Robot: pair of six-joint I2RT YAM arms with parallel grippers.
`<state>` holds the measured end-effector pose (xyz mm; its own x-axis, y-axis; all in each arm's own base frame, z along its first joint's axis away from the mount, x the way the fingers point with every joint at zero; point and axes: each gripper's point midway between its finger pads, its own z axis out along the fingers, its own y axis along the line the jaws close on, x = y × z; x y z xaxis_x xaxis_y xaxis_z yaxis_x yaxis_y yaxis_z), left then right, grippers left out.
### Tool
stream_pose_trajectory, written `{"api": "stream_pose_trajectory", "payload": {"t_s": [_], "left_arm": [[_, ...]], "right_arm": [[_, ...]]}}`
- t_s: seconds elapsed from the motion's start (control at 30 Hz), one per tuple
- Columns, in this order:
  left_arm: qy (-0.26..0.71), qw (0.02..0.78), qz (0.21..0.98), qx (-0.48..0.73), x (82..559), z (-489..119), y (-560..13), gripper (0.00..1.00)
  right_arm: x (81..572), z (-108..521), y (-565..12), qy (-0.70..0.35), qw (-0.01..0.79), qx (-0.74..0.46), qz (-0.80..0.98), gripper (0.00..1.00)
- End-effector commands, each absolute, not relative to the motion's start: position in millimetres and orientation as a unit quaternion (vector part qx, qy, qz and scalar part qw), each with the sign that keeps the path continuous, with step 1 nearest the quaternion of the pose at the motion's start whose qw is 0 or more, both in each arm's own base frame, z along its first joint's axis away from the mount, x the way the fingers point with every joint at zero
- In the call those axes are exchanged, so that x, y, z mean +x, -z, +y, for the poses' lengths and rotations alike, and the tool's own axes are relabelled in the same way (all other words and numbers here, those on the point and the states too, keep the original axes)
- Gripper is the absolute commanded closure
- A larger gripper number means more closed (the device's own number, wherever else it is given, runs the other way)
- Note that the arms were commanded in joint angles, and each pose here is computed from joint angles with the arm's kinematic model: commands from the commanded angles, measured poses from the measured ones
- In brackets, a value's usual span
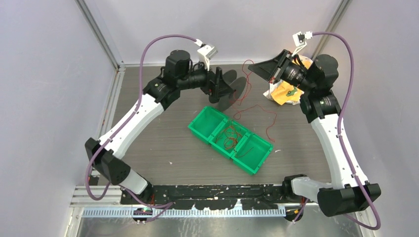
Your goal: Wrap the cables
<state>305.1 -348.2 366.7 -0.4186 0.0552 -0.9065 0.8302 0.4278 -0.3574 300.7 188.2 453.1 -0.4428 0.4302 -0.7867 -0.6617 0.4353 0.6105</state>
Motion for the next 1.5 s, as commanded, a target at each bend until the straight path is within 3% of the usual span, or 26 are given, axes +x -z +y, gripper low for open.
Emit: {"api": "stream_pose_trajectory", "payload": {"t_s": [0.0, 0.13, 0.3, 0.37, 0.5, 0.83, 1.0, 1.3, 1.47], "left_arm": [[0.467, 0.466, 0.683, 0.313, 289, -342, -399, 0.22], [0.449, 0.452, 0.734, 0.237, 306, -336, -385, 0.23], [0.509, 0.351, 0.781, 0.089, 314, -350, -367, 0.28], [0.565, 0.298, 0.769, 0.009, 313, -361, -361, 0.3], [0.639, 0.283, 0.712, -0.071, 325, -368, -372, 0.31], [0.67, 0.243, 0.694, -0.104, 338, -386, -358, 0.4], [0.673, 0.235, 0.695, -0.095, 335, -394, -357, 0.55], [0.666, 0.228, 0.704, -0.095, 331, -394, -350, 0.42], [0.638, 0.239, 0.725, -0.101, 329, -387, -339, 0.42]], "right_arm": [[296, 190, -478, -0.558, 0.526, -0.094, 0.634, 0.99], [310, 182, -474, -0.538, 0.538, -0.053, 0.646, 0.99], [315, 176, -470, -0.521, 0.553, -0.039, 0.649, 0.99], [314, 176, -470, -0.518, 0.557, -0.043, 0.648, 0.99], [314, 176, -465, -0.516, 0.549, -0.038, 0.657, 0.99], [312, 175, -461, -0.512, 0.546, -0.037, 0.662, 0.99], [313, 175, -458, -0.511, 0.546, -0.035, 0.664, 1.0], [315, 174, -455, -0.509, 0.545, -0.032, 0.666, 0.99], [315, 174, -453, -0.506, 0.545, -0.031, 0.668, 0.99]]}}
